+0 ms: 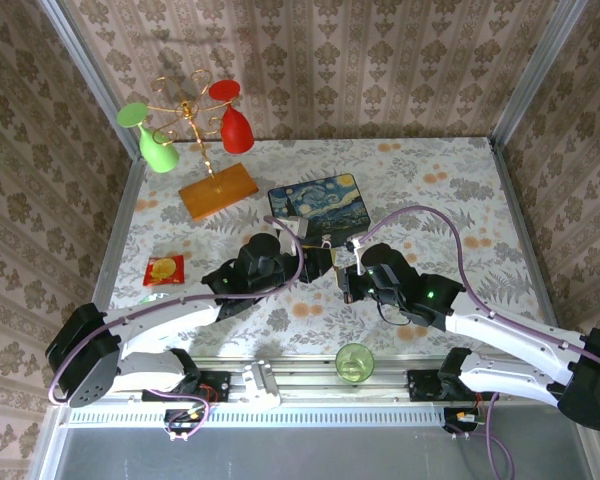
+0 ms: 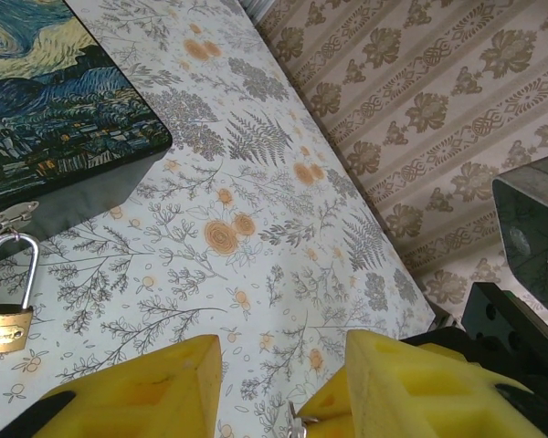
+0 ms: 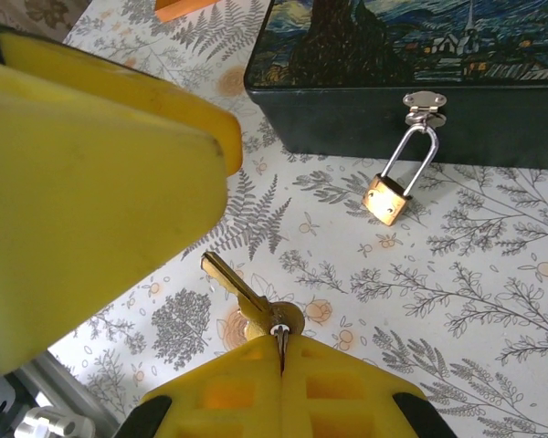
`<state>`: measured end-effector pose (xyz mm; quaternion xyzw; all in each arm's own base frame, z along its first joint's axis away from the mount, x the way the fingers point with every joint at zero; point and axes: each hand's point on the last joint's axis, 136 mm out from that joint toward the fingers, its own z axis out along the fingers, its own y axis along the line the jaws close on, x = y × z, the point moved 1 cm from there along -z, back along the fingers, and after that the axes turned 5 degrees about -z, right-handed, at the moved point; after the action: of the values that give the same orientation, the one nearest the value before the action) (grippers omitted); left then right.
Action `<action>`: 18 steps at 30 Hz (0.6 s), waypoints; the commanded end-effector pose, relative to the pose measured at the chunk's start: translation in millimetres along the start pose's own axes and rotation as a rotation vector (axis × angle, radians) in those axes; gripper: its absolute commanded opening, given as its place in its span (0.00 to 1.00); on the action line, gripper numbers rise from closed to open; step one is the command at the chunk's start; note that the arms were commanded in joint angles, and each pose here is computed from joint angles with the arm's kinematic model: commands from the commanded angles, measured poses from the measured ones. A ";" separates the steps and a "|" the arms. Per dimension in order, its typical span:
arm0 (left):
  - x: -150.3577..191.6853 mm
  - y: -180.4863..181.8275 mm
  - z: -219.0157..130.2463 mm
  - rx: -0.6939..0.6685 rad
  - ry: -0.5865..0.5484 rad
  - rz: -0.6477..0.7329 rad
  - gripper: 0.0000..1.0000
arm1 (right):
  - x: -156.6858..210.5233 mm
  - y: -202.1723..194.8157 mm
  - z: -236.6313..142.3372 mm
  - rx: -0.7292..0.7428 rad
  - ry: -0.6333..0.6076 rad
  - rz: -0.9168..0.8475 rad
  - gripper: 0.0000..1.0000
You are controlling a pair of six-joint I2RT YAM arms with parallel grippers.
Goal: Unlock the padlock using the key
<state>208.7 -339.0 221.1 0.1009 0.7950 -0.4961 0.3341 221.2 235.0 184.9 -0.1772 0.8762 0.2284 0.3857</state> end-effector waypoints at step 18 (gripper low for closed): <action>15.5 4.0 14.8 -0.001 0.046 0.016 0.31 | -21.0 -0.3 3.1 0.003 -0.066 0.068 0.00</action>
<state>206.8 -347.6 205.3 0.1083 0.8043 -0.4879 0.3215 230.5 233.8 183.4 -0.1512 0.8796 0.2273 0.3896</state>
